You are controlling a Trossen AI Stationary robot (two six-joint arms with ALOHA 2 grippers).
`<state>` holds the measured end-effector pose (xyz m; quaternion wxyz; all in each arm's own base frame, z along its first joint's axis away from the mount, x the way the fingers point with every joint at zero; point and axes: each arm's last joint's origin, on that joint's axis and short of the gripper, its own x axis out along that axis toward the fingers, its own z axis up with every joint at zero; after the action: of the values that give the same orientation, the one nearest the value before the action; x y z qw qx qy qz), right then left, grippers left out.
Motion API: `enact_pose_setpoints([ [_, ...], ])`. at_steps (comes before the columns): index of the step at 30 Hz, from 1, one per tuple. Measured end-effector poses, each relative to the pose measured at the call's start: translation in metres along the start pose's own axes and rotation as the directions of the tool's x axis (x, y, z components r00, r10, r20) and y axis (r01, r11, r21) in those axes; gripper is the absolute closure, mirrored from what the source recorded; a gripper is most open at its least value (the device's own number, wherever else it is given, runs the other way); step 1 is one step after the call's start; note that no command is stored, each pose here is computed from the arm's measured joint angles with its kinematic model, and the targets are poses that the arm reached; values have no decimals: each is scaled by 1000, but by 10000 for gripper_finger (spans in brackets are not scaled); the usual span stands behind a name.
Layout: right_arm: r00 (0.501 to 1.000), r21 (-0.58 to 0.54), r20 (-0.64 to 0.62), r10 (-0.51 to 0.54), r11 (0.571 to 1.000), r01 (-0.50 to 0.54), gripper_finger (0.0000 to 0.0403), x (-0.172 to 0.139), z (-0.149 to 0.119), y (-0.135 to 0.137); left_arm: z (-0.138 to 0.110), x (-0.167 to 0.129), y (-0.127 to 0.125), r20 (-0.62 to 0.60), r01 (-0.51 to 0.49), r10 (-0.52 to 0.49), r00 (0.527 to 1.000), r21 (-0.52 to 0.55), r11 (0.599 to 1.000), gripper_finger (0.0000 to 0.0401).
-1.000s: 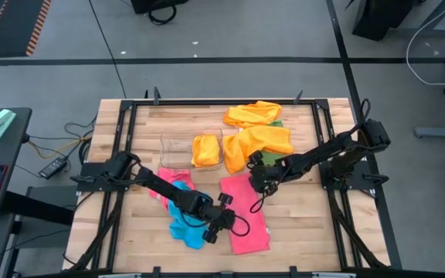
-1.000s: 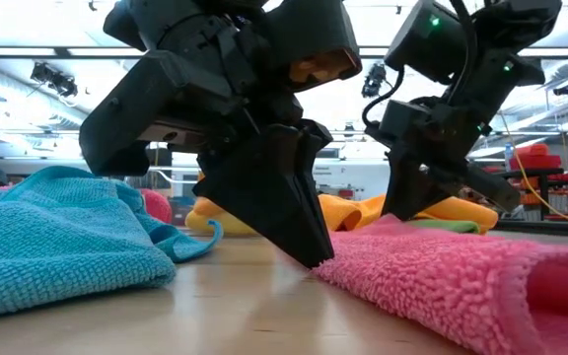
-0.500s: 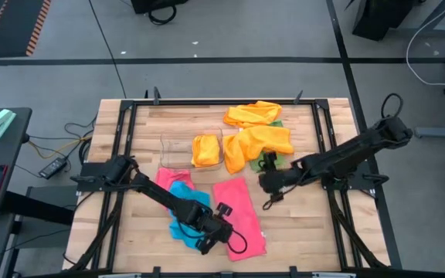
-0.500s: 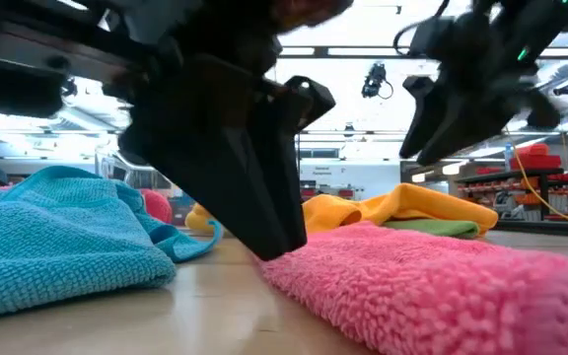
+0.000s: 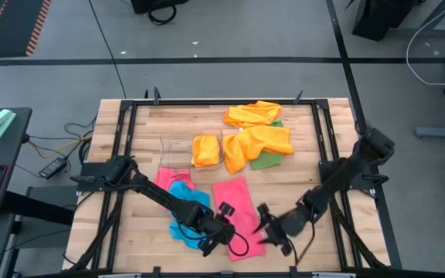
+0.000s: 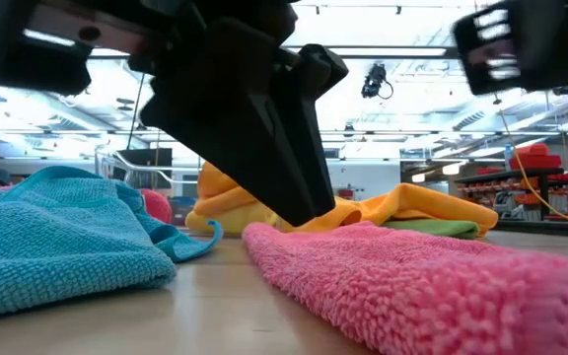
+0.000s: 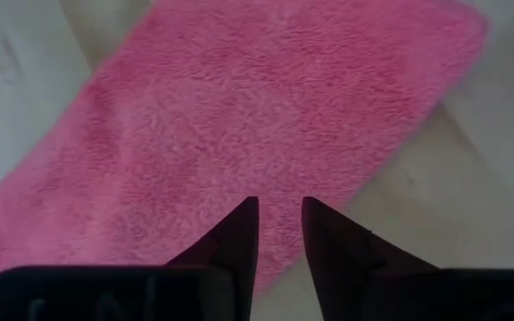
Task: Fold microfiber towels
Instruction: Fold the right pink microfiber cloth
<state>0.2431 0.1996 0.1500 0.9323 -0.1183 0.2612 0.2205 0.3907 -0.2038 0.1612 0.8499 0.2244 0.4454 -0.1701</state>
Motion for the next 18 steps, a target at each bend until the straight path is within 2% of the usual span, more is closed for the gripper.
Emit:
enact_pose_setpoints([
  [5, 995, 52, -95, 36, 998, -31, 215, 19, -27, 17, -1, 0, 1, -17, -29, 29, 999, -3, 1000, 306],
  [9, 997, 37, -46, 59, 998, -57, 206, 24, -28, 26, -2, 0, 2, -29, -45, 45, 999, -4, 999, 306],
  [12, 997, 27, -31, 70, 997, -69, 205, 28, -29, 26, -4, 0, 2, -43, -44, 43, 998, -1, 999, 310],
  [18, 986, 66, -111, 124, 991, -118, 207, 42, -47, 17, -6, 0, 2, -67, -40, 41, 997, 3, 999, 316],
])
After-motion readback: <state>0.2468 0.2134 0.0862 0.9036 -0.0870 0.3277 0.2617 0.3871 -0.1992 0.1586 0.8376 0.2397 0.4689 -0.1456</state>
